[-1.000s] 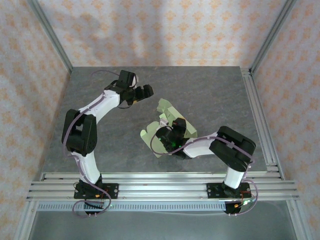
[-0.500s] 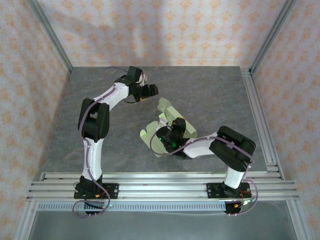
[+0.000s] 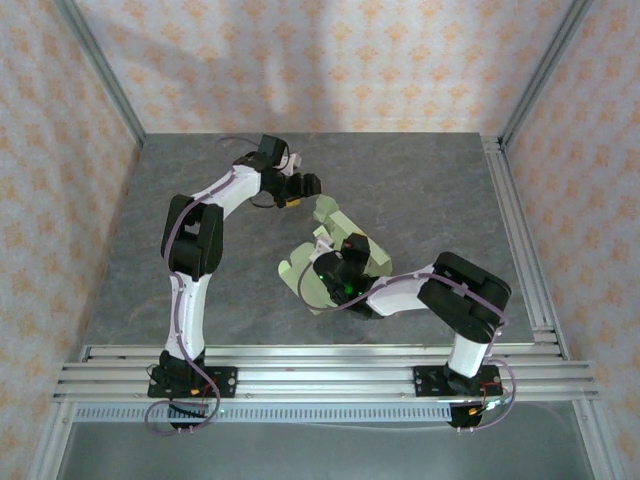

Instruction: Fold the paper box

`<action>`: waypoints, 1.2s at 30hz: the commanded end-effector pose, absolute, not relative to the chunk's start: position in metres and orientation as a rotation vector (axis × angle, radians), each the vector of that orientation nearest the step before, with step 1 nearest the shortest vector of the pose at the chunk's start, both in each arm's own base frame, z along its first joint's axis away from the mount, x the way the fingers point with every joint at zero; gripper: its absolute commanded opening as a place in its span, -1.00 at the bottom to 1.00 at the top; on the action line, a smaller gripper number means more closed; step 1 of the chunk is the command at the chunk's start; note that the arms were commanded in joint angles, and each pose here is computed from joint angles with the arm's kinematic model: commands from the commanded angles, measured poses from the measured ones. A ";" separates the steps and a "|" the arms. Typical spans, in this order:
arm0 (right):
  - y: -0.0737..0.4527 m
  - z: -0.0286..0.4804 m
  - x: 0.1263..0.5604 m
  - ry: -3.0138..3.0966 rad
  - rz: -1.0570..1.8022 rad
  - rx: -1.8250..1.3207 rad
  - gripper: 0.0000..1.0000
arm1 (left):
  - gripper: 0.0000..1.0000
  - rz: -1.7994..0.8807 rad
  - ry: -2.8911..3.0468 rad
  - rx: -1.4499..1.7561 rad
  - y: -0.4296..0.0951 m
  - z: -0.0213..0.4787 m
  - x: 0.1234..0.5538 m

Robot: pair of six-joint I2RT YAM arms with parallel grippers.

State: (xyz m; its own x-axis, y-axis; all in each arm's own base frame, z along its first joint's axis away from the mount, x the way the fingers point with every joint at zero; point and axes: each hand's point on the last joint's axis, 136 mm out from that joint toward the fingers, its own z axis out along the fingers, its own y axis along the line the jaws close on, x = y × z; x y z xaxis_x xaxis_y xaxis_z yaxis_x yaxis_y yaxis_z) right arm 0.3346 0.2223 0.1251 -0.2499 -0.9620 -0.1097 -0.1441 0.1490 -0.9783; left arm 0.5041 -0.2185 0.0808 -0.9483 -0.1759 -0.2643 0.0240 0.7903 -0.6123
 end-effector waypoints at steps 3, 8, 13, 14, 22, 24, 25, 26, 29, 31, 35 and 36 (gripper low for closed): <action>0.228 0.126 0.339 1.498 -1.236 -1.083 -1.00 | 0.57 -0.987 2.708 -0.053 -0.229 0.078 0.482; 0.227 0.127 0.339 1.504 -1.221 -1.075 -1.00 | 0.56 -1.040 2.706 -0.052 -0.231 0.080 0.467; 0.224 0.125 0.334 1.539 -1.174 -1.091 -1.00 | 0.56 -1.045 2.676 -0.060 -0.229 0.089 0.466; 0.223 0.124 0.333 1.549 -1.164 -1.097 -1.00 | 0.56 -1.049 2.671 -0.057 -0.229 0.091 0.465; 0.220 0.118 0.322 1.642 -1.021 -1.129 -1.00 | 0.57 -1.000 2.639 -0.073 -0.219 0.095 0.463; 0.219 0.117 0.321 1.649 -1.004 -1.131 -1.00 | 0.61 -0.984 2.605 -0.102 -0.213 0.098 0.468; 0.219 0.116 0.320 1.651 -0.994 -1.134 -1.00 | 0.63 -0.965 2.593 -0.111 -0.210 0.100 0.470; 0.219 0.115 0.320 1.652 -0.983 -1.136 -1.00 | 0.65 -0.935 2.594 -0.115 -0.206 0.098 0.471; 0.217 0.113 0.321 1.653 -0.976 -1.139 -1.00 | 0.68 -0.878 2.592 -0.115 -0.199 0.098 0.475; 0.215 0.114 0.322 1.649 -0.992 -1.133 -1.00 | 0.70 -0.871 2.597 -0.120 -0.197 0.097 0.476; 0.213 0.116 0.323 1.650 -0.996 -1.143 -1.00 | 0.74 -0.844 2.597 -0.149 -0.192 0.096 0.477; 0.213 0.117 0.323 1.654 -0.991 -1.144 -1.00 | 0.75 -0.831 2.593 -0.154 -0.190 0.097 0.477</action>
